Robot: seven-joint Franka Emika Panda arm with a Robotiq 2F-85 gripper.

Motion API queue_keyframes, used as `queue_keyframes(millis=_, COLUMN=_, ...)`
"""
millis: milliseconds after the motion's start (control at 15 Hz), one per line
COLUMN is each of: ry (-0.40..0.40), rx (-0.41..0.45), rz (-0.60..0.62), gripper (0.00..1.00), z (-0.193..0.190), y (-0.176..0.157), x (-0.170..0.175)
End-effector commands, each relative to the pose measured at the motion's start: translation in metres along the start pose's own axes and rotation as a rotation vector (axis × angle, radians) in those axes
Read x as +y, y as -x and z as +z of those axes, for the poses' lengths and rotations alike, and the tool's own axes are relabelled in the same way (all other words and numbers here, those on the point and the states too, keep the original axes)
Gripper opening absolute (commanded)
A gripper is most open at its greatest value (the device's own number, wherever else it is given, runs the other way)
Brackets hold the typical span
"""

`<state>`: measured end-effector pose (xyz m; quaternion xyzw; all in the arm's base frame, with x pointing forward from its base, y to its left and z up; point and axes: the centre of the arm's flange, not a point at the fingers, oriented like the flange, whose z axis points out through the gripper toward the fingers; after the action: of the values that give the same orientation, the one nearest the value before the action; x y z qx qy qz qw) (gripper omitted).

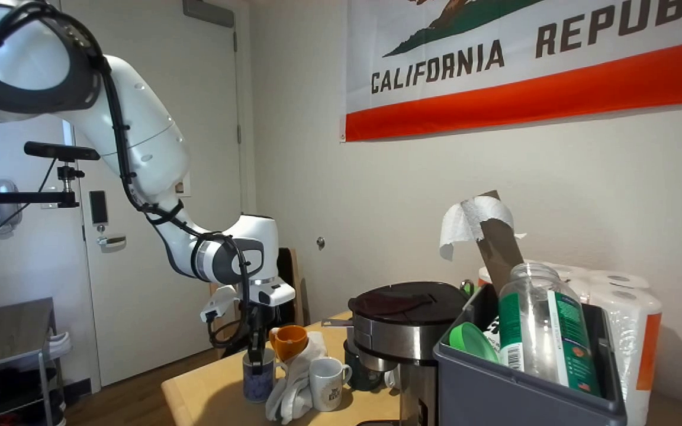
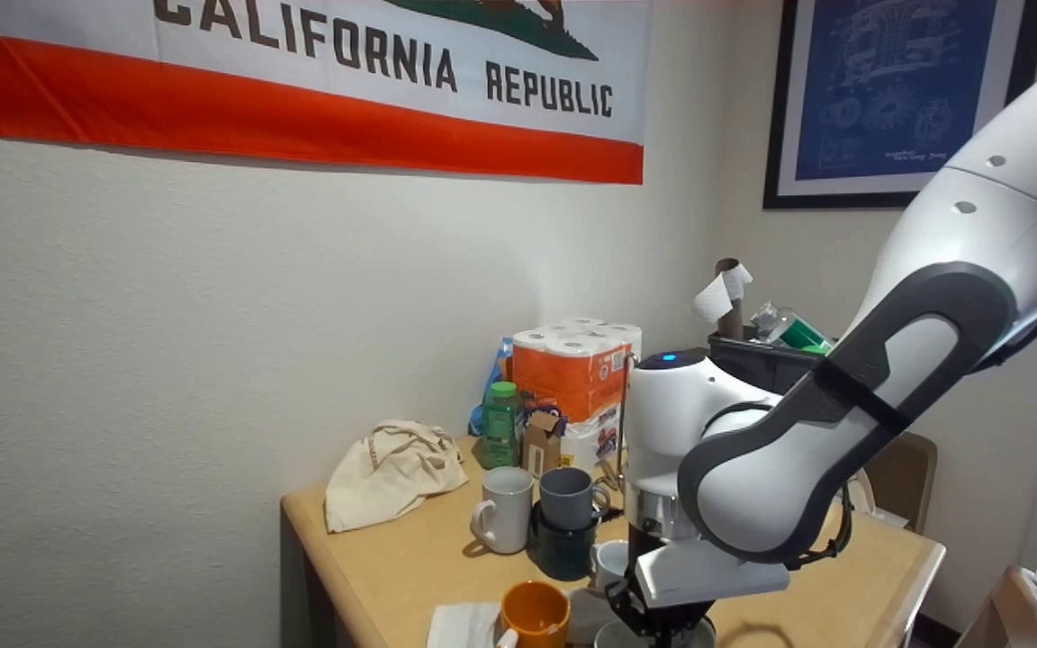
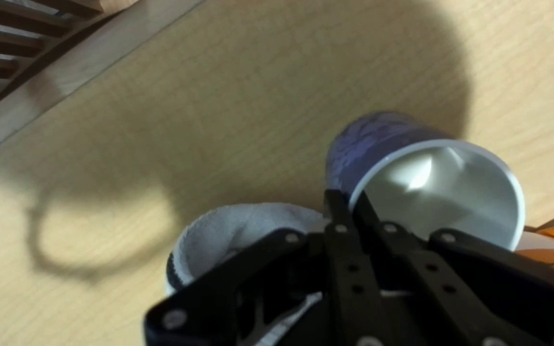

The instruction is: Put the blue cup on the base of the coffee maker

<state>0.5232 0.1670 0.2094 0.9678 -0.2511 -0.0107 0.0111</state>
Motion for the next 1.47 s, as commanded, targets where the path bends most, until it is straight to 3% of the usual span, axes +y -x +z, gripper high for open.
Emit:
queue_keyframes(millis=0, ry=-0.011, rx=0.023, rz=0.037, gripper=0.03, z=-0.005, y=0.000, x=0.003)
queue_keyframes(millis=733, ry=-0.006, rx=-0.023, rz=0.129, gripper=0.03, z=-0.092, y=-0.010, x=0.056)
queue_keyframes(millis=1133, ry=0.045, rx=0.005, rz=0.276, gripper=0.03, z=-0.126, y=-0.009, x=0.127)
queue_keyframes(millis=1400, ry=0.060, rx=0.027, rz=0.394, gripper=0.03, z=-0.118, y=-0.008, x=0.175)
